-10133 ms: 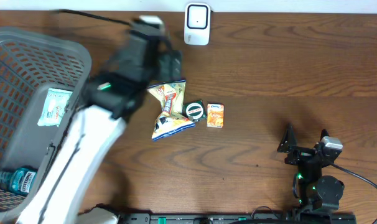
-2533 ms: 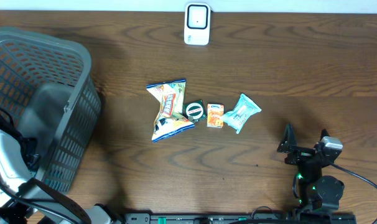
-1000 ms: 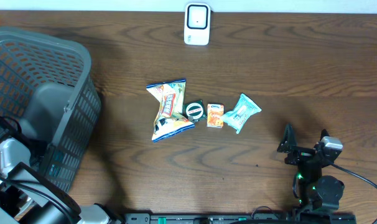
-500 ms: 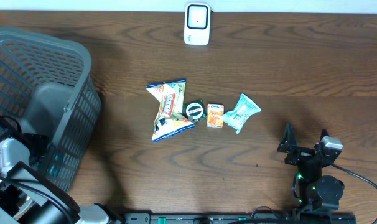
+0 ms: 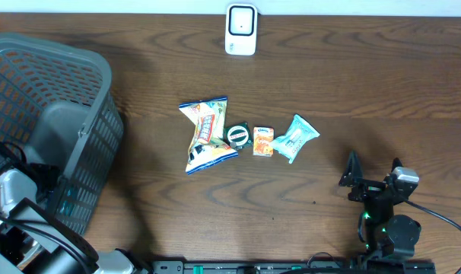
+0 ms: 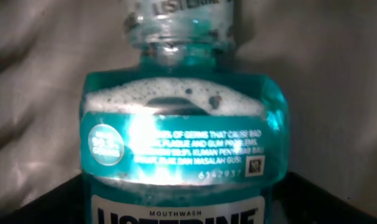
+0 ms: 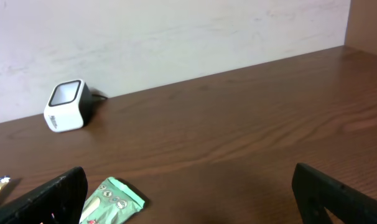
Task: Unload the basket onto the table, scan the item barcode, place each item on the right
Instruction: 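Grasp the blue Listerine bottle in the basket with the left gripper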
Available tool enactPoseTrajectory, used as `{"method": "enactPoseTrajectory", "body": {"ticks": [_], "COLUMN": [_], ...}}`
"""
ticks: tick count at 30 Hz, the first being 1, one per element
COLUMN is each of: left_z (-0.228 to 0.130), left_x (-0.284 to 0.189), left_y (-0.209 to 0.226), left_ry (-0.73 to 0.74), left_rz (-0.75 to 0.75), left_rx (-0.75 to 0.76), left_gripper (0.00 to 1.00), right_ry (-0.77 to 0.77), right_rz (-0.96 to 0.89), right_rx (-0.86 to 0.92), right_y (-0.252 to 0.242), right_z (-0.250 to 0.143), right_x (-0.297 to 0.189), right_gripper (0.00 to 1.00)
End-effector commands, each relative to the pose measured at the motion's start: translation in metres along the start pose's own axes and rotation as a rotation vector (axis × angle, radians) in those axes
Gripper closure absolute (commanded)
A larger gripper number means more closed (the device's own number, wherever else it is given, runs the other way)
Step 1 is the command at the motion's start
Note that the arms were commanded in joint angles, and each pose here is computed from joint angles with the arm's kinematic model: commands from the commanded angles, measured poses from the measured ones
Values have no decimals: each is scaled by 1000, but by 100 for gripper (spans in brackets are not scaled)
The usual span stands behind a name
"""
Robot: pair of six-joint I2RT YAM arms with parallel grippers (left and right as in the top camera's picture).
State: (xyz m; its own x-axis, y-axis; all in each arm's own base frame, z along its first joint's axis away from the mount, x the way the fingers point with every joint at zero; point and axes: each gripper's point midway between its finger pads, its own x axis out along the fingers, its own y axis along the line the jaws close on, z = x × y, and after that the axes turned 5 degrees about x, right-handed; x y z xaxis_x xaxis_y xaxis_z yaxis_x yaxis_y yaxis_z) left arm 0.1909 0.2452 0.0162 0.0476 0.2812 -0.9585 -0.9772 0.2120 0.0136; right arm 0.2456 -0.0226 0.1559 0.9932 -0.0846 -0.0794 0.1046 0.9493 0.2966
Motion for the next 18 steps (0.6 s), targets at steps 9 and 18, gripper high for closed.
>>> {"method": "enactPoseTrajectory", "body": {"ticks": [9,18], "left_z": [-77,-7], "left_x": [31,-27], "left_y": [12,-20], "left_ry": [282,181], "left_rz": [14,-58], "left_rx": [38,26], "left_gripper": [63,64], "right_ry": [2,2], "right_rz": [-2,-2], "right_rx": [10,10], "right_y": [0,0], "right_z": [-1,-1], "right_x": [0,0], "right_gripper": [1,1]}}
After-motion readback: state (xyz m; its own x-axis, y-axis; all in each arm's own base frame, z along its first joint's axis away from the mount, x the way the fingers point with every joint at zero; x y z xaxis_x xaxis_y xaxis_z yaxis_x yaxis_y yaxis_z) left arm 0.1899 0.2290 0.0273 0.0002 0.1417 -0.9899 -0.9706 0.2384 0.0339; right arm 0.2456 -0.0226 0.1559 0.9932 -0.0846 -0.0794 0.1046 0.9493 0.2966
